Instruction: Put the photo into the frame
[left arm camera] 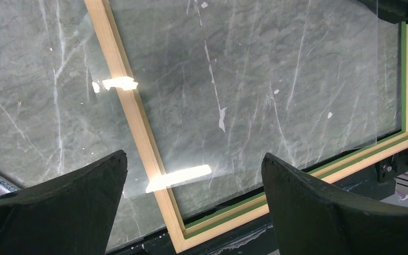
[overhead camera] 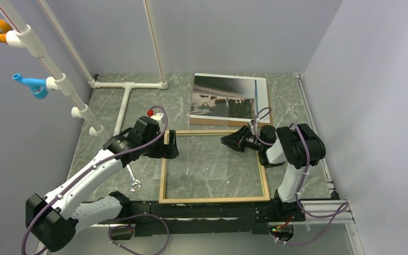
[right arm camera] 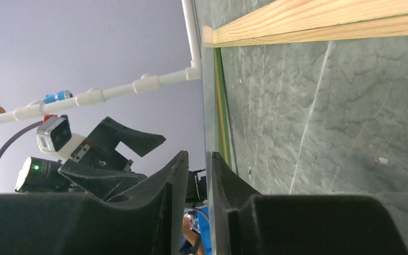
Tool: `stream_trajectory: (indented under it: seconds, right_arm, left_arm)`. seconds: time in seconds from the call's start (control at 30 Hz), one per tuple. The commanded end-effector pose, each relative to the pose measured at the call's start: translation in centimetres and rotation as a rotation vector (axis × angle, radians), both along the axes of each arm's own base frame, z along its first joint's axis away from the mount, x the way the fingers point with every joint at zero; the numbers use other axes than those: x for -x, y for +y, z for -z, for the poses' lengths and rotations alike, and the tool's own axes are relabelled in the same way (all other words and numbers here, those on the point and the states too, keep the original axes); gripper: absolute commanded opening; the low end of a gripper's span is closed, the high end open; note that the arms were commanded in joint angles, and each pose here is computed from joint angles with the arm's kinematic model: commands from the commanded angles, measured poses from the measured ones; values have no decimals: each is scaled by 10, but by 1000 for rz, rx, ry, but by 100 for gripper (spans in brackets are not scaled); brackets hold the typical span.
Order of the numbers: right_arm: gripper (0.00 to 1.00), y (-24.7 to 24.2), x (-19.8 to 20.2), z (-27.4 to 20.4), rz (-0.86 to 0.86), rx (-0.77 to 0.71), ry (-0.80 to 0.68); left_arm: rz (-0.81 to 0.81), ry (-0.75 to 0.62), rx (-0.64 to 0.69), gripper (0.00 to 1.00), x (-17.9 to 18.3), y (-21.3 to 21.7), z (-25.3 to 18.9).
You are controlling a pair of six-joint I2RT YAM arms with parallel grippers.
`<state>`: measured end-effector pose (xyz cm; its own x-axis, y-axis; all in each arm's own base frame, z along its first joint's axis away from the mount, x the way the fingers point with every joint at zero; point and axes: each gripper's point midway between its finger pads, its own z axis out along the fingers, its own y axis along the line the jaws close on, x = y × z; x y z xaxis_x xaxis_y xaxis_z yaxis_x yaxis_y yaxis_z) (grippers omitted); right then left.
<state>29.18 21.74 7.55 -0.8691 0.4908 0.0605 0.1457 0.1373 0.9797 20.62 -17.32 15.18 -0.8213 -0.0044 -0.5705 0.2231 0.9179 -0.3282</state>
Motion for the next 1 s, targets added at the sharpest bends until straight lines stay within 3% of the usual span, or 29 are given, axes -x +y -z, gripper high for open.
stream_trajectory:
  seconds: [0.0,0.33,0.6,0.87,0.97]
  right_arm:
    - [25,5,-5,-14,-6,12,-95]
    - [0,-1,2,5,-86,293,-99]
    - [0,9,26,-4,-234,261,-96]
    - [0,23,42,7,-335,355,-80]
    - [8,22,39,12,-316,372,-76]
  left_arm:
    - [-20,9,32,99,-7,-2,5]
    - [-114,141,98,99,-26,18,37]
    - [-185,159,81,99,-32,46,47]
    - [-212,230,101,100,-25,51,77]
    - [-211,259,114,99,-24,48,87]
